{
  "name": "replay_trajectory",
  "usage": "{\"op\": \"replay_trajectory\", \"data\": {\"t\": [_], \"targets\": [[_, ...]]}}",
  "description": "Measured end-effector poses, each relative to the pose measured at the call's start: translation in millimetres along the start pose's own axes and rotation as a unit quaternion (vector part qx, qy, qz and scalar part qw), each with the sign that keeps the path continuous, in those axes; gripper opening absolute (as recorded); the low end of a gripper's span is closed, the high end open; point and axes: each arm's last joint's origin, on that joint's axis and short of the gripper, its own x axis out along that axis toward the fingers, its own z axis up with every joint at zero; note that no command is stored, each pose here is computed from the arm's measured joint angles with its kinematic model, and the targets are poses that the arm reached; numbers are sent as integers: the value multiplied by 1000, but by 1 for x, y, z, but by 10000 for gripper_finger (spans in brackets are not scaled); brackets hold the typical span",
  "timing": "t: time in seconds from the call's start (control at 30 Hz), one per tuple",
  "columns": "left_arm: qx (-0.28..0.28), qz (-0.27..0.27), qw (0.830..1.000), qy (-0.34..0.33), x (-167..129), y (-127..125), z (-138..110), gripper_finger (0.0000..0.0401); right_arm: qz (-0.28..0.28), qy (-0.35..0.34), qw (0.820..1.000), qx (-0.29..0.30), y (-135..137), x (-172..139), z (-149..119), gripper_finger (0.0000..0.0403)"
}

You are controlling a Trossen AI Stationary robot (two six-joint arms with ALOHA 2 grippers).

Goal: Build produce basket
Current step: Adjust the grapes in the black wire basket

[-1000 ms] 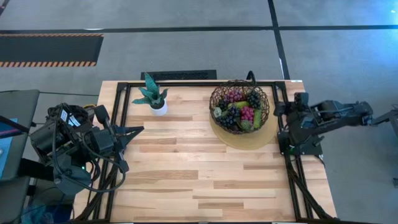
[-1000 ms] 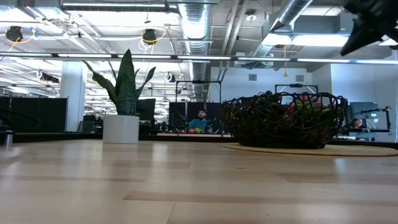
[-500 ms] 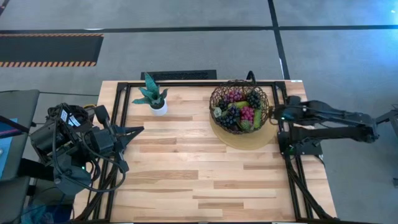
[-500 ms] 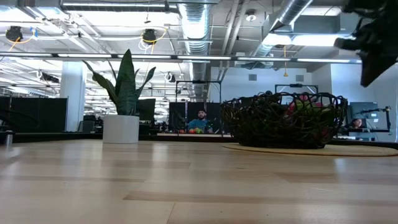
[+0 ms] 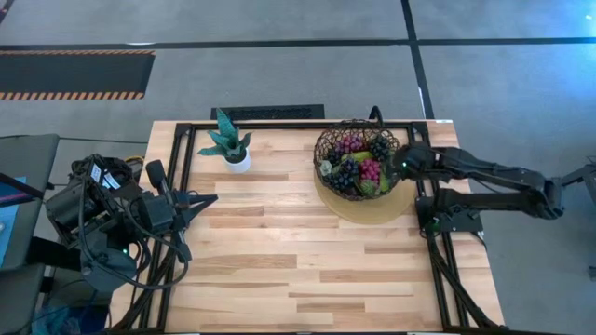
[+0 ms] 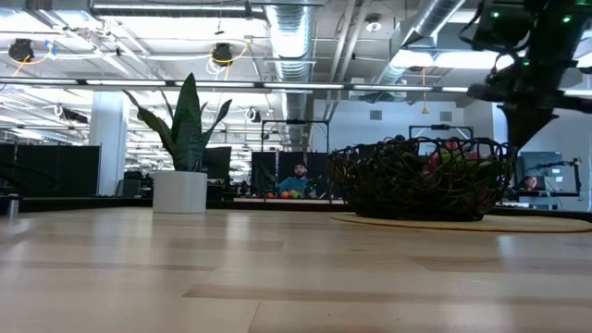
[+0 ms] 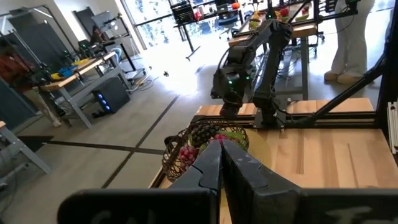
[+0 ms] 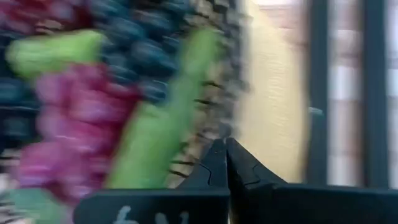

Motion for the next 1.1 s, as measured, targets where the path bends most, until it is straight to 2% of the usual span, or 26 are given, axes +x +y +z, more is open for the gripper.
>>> {"op": "replay_trajectory", "data": {"t": [0.13, 0.27, 0.33, 0.4, 0.57, 0.7, 0.93, 1.1], "targets": [[0, 0, 1000, 0, 0, 0, 0, 0, 118, -20, 993, -4, 19, -2, 12, 0], [5, 0, 1000, 0, 0, 0, 0, 0, 261, -57, 963, -26, 43, -9, 26, 0], [5, 1, 1000, 0, 0, 0, 0, 0, 296, -63, 952, -31, 53, -9, 30, 0], [5, 1, 1000, 0, 0, 0, 0, 0, 304, -58, 950, -39, 59, -4, 31, 0], [5, 1, 1000, 0, 0, 0, 0, 0, 258, 6, 964, -63, 71, 24, 24, 0], [6, 1, 1000, 0, 0, 0, 0, 0, 241, 58, 965, -88, 84, 47, 16, 0], [6, 1, 1000, 0, 0, 0, 0, 0, 294, 142, 936, -132, 108, 68, -2, 0], [6, 1, 1000, 0, 0, 0, 0, 0, 302, 172, 924, -158, 118, 68, -19, 0]]}}
